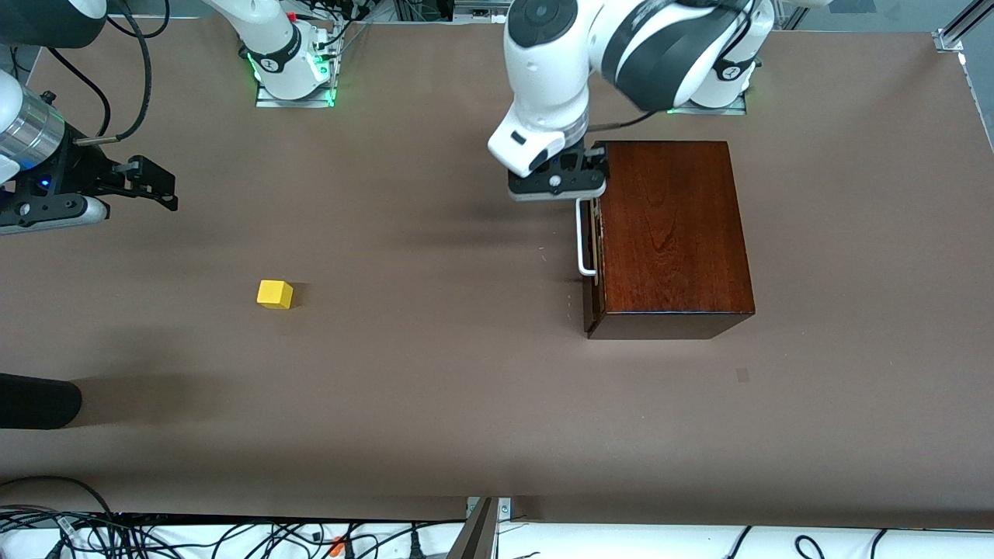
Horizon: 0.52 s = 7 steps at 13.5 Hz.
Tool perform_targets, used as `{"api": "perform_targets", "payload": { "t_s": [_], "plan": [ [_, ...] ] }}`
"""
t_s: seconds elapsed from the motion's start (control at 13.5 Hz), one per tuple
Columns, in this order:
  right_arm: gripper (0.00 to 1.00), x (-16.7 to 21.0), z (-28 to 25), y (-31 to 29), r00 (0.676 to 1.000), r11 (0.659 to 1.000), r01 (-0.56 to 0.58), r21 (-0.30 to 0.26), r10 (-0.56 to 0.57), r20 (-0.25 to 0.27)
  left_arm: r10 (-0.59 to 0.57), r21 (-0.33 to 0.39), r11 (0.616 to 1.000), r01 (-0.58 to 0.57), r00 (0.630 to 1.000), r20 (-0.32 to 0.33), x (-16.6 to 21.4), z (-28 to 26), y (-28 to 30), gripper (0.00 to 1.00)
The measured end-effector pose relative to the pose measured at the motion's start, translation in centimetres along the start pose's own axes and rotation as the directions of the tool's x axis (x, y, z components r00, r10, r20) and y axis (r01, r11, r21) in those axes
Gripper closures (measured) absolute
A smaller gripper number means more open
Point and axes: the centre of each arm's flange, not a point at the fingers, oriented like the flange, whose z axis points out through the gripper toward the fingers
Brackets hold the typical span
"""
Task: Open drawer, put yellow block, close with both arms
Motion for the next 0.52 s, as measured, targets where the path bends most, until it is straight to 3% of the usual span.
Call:
{"api": "perform_targets", "payload": {
  "t_s": [0.3, 0.52],
  "plan": [
    [0.00, 0.0, 0.0, 0.0, 1.000, 1.000, 0.000, 0.000, 0.000, 0.000, 0.050, 0.068, 0.996, -0.050, 0.999, 0.009, 0.2, 4.9, 2.3, 0.00],
    [0.00, 0.0, 0.0, 0.0, 1.000, 1.000, 0.000, 0.000, 0.000, 0.000, 0.077, 0.079, 0.994, -0.079, 0.997, 0.028, 0.6, 8.3, 3.1, 0.00]
  ]
}}
